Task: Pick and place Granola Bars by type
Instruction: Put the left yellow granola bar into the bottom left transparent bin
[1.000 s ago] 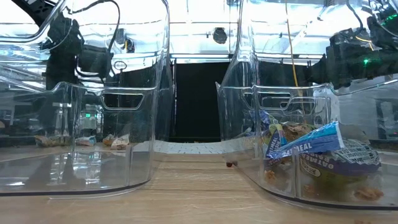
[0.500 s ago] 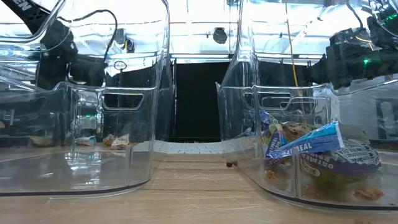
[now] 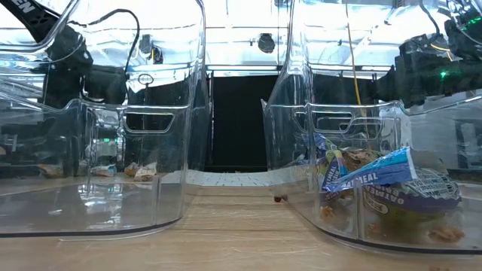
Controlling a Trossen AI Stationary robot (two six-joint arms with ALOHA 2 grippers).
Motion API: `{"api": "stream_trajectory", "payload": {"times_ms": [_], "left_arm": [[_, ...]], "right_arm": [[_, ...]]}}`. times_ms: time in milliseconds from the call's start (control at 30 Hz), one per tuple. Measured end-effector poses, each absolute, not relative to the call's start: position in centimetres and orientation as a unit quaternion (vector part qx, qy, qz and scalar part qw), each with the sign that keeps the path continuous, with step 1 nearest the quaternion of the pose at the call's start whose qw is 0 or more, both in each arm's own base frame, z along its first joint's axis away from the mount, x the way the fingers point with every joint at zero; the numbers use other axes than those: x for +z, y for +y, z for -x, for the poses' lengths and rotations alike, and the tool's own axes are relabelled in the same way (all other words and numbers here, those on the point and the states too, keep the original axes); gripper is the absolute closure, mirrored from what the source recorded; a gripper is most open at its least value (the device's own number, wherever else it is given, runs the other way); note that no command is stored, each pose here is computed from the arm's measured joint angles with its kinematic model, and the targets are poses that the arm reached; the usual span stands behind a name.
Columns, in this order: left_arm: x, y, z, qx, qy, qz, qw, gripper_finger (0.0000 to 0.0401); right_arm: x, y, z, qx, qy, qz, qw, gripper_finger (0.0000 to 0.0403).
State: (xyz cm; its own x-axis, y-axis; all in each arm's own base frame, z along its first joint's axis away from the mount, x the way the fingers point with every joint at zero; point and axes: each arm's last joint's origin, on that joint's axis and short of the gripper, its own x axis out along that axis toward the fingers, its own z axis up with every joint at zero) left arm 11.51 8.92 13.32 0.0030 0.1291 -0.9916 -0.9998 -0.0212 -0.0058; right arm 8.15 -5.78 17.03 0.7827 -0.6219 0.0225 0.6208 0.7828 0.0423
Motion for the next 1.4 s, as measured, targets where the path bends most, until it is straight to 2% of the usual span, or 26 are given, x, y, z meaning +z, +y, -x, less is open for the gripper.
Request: {"api": "stream_trajectory", "payload": {"times_ms": [200, 267, 400, 800, 1000, 1167, 1300, 1400], "left_arm": [[13.4, 9.0, -11.6, 0.527, 0.467, 0.462, 0.539, 0.0365], [13.5, 9.0, -11.6, 0.522, 0.471, 0.449, 0.551, 0.0377], [14.3, 9.0, -11.4, 0.523, 0.457, 0.426, 0.581, 0.0384], [19.2, 7.8, -11.9, 0.47, 0.356, 0.387, 0.709, 0.0389], [21.1, 6.7, -13.1, 0.402, 0.294, 0.355, 0.791, 0.0391], [22.5, 5.6, -14.8, 0.312, 0.242, 0.33, 0.858, 0.0391], [23.2, 4.3, -15.8, 0.255, 0.213, 0.34, 0.88, 0.0391], [23.3, 3.1, -16.2, 0.216, 0.213, 0.386, 0.871, 0.0391]], "right_arm": [[17.0, -5.8, -8.2, -0.329, -0.018, -0.016, 0.944, 0.0234], [17.0, -5.8, -8.2, -0.329, -0.018, -0.016, 0.944, 0.0234], [17.0, -5.8, -8.2, -0.329, -0.017, -0.016, 0.944, 0.0234], [17.0, -5.8, -8.2, -0.329, -0.018, -0.016, 0.944, 0.0234], [17.0, -5.8, -8.2, -0.329, -0.018, -0.016, 0.944, 0.0234], [17.0, -5.8, -8.2, -0.329, -0.018, -0.016, 0.944, 0.0234], [17.0, -5.8, -8.2, -0.329, -0.018, -0.016, 0.944, 0.0234], [17.0, -5.8, -8.2, -0.329, -0.018, -0.016, 0.944, 0.0234]]}}
